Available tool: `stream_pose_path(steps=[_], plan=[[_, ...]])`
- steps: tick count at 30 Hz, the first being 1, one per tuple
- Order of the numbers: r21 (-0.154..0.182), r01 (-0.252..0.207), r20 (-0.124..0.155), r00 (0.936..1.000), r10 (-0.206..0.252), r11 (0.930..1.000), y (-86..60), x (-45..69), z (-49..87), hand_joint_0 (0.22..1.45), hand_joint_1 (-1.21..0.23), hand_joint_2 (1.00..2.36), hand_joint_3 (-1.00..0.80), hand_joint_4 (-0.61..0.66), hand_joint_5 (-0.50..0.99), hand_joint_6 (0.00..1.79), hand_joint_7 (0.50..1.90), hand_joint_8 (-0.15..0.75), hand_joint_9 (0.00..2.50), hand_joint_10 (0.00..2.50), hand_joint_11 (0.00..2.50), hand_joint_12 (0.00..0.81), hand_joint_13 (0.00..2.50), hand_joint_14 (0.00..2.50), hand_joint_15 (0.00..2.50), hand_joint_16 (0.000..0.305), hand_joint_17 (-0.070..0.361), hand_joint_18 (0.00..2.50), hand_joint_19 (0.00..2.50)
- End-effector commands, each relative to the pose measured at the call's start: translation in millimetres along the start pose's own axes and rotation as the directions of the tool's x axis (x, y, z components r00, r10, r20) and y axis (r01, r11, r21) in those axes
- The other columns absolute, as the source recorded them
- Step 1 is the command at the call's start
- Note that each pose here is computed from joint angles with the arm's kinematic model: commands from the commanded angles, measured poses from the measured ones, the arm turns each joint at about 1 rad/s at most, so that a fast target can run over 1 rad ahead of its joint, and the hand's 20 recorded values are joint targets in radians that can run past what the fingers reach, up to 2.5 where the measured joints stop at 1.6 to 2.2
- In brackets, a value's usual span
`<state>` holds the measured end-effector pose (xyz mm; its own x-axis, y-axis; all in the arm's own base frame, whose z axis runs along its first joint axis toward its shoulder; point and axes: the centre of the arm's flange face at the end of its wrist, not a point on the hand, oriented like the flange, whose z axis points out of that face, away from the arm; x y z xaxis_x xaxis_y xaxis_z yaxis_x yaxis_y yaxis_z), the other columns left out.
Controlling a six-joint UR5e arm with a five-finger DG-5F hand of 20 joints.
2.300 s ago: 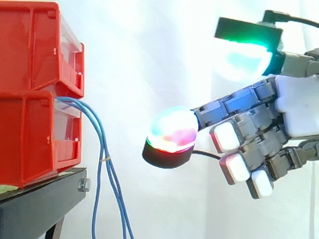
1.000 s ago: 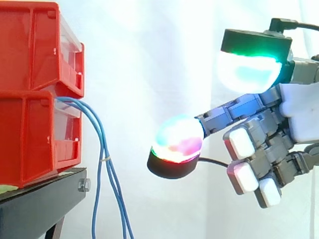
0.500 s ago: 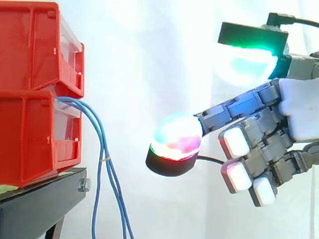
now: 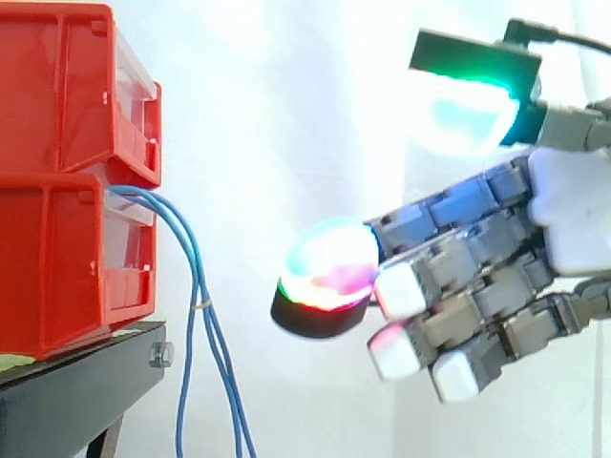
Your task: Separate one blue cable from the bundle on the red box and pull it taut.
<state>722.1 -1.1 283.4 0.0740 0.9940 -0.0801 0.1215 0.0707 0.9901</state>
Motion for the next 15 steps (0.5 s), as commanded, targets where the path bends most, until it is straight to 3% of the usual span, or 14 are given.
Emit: stream_pose_path(steps=[1, 6, 11, 15], plan=[[0.016, 0.0, 0.005, 1.0, 0.0, 0.9999, -16.0, 2.9, 5.3, 0.51, -0.54, 1.0, -0.44, 0.23, -0.17, 0.5, 0.71, 0.221, 0.81, 0.01, 0.18, 0.357, 0.56, 0.01, 0.32, 0.052, 0.117, 0.42, 0.48], [-0.013, -0.009, 0.016, 0.9998, 0.009, 0.9999, -16.7, 4.4, 9.8, 0.5, -0.54, 1.0, -0.45, 0.21, -0.17, 0.5, 0.7, 0.211, 0.81, 0.01, 0.17, 0.343, 0.49, 0.01, 0.29, 0.051, 0.115, 0.3, 0.45], [0.011, -0.006, 0.021, 0.9998, 0.006, 0.9999, -18.6, -2.7, 7.6, 0.46, -0.52, 1.0, -0.49, 0.21, -0.17, 0.5, 0.68, 0.219, 0.72, 0.0, 0.08, 0.355, 0.3, 0.01, 0.17, 0.054, 0.122, 0.06, 0.34], [0.016, 0.008, 0.043, 0.999, -0.008, 0.9999, -19.4, -10.8, 7.7, 0.44, -0.5, 1.0, -0.5, 0.2, -0.18, 0.5, 0.66, 0.213, 0.65, 0.0, 0.01, 0.353, 0.22, 0.0, 0.1, 0.054, 0.122, 0.0, 0.28]])
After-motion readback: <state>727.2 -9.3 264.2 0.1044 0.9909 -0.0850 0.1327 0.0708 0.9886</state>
